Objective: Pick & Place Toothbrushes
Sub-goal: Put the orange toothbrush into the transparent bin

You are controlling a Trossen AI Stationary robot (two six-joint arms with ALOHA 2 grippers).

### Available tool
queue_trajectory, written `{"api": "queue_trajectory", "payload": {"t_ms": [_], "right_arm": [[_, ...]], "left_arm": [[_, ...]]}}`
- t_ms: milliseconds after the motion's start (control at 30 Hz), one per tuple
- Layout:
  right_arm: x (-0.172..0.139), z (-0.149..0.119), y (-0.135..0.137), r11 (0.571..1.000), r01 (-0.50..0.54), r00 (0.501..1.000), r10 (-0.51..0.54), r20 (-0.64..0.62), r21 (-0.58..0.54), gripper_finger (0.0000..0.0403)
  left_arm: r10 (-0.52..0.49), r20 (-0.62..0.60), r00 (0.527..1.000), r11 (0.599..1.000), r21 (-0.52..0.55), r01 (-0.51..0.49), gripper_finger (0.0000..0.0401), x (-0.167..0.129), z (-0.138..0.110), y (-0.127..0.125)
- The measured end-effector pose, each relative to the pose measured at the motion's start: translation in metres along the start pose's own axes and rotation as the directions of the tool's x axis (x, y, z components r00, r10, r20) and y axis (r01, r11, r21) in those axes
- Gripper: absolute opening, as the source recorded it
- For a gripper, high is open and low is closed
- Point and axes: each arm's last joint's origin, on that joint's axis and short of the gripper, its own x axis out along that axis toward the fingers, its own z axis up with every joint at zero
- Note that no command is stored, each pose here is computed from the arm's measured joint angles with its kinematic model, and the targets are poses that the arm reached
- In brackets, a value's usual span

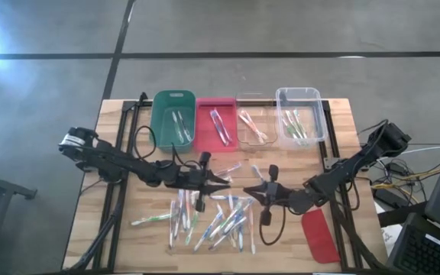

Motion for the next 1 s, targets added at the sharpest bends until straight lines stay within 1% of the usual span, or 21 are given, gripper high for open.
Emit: {"api": "queue_trajectory", "payload": {"t_ms": [67, 200, 333, 533, 700, 833, 933, 1000], "right_arm": [[0.000, 0.000, 0.001, 1.000, -0.024, 1.000, 0.024, -0.004, -0.002, 0.0023], [0.000, 0.000, 0.001, 1.000, -0.030, 1.000, 0.030, -0.004, -0.007, 0.0048], [0.000, 0.004, 0.002, 0.999, -0.036, 0.999, 0.037, 0.034, -0.014, 0.0081], [0.007, 0.012, -0.002, 1.000, -0.016, 0.997, 0.018, 0.073, -0.022, 0.0127], [0.015, 0.014, -0.006, 1.000, 0.010, 0.997, -0.008, 0.073, -0.030, 0.0156], [0.018, 0.019, -0.008, 0.999, -0.032, 0.995, 0.033, 0.092, -0.014, 0.0172], [0.021, 0.022, -0.010, 0.997, -0.071, 0.991, 0.074, 0.110, -0.032, 0.0181], [0.023, 0.023, -0.011, 0.996, -0.073, 0.991, 0.077, 0.110, -0.045, 0.0186]], "left_arm": [[-0.006, 0.006, 1.000, 1.000, 0.000, 0.006, 0.0032, 0.001, 0.002, 0.000], [-0.005, 0.022, 1.000, 1.000, 0.003, 0.005, 0.0042, 0.004, 0.006, 0.000], [-0.006, 0.023, 1.000, 1.000, 0.022, 0.005, 0.0038, 0.004, 0.007, 0.000], [-0.001, 0.074, 0.997, 0.999, 0.052, -0.003, 0.0039, 0.004, 0.011, 0.000], [0.004, 0.105, 0.995, 0.997, 0.077, -0.012, 0.0036, 0.004, 0.015, 0.001], [0.010, 0.114, 0.993, 0.997, 0.079, -0.019, 0.0037, 0.006, 0.018, 0.003], [0.016, 0.123, 0.992, 0.997, 0.078, -0.026, 0.0039, 0.008, 0.021, 0.005], [0.013, 0.128, 0.992, 0.997, 0.079, -0.023, 0.0039, 0.009, 0.022, 0.005]]}}
